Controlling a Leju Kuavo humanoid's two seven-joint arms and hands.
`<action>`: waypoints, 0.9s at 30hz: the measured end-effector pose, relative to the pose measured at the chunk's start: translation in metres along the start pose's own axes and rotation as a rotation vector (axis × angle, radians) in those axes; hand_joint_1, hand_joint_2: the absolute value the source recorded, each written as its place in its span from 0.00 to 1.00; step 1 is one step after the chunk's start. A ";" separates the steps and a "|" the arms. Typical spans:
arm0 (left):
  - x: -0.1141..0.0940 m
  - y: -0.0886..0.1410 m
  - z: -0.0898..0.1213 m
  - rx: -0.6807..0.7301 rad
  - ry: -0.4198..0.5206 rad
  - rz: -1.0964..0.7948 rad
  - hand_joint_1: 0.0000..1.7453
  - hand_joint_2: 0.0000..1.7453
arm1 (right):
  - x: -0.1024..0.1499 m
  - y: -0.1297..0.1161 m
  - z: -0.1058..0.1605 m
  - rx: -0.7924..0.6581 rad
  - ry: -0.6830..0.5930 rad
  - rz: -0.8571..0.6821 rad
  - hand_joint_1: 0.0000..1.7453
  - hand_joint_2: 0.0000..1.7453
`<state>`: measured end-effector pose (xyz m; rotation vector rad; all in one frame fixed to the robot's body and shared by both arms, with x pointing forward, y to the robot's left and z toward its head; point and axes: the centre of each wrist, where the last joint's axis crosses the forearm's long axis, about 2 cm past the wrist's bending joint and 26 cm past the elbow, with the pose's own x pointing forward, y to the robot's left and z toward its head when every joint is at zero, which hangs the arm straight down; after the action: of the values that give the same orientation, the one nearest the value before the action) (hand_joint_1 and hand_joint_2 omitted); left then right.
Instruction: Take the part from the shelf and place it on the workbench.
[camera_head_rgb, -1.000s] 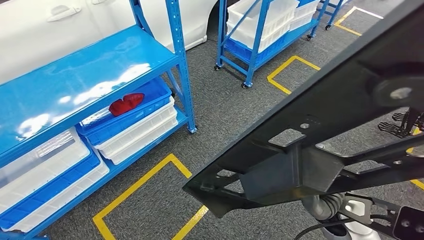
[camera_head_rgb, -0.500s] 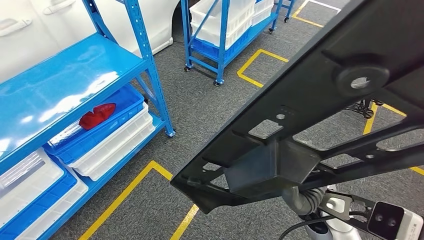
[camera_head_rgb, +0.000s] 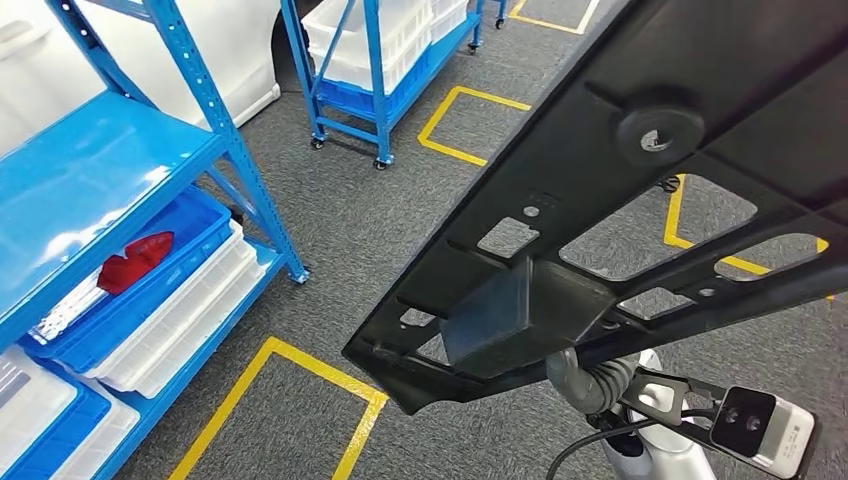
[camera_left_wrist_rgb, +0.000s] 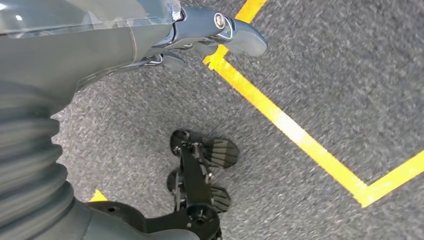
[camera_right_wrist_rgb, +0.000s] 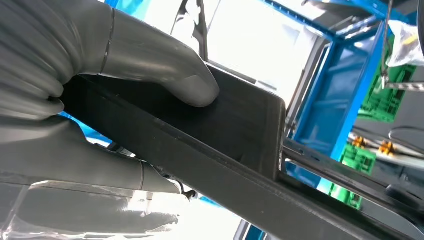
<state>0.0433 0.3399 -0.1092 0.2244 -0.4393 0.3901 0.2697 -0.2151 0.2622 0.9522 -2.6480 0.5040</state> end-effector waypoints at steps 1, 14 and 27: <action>0.000 -0.001 0.000 0.000 0.001 0.002 0.00 1.00 | 0.000 0.000 -0.001 0.001 -0.003 -0.003 1.00 1.00; -0.014 -0.016 0.007 -0.019 0.044 0.005 0.00 1.00 | 0.004 0.000 0.007 -0.001 0.019 0.004 1.00 1.00; -0.014 -0.029 0.009 -0.075 0.025 0.008 0.00 1.00 | 0.005 -0.031 -0.003 0.001 0.043 0.018 1.00 1.00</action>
<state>0.0401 0.3064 -0.1115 0.1443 -0.4294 0.3835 0.2864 -0.2390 0.2744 0.9082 -2.6202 0.5236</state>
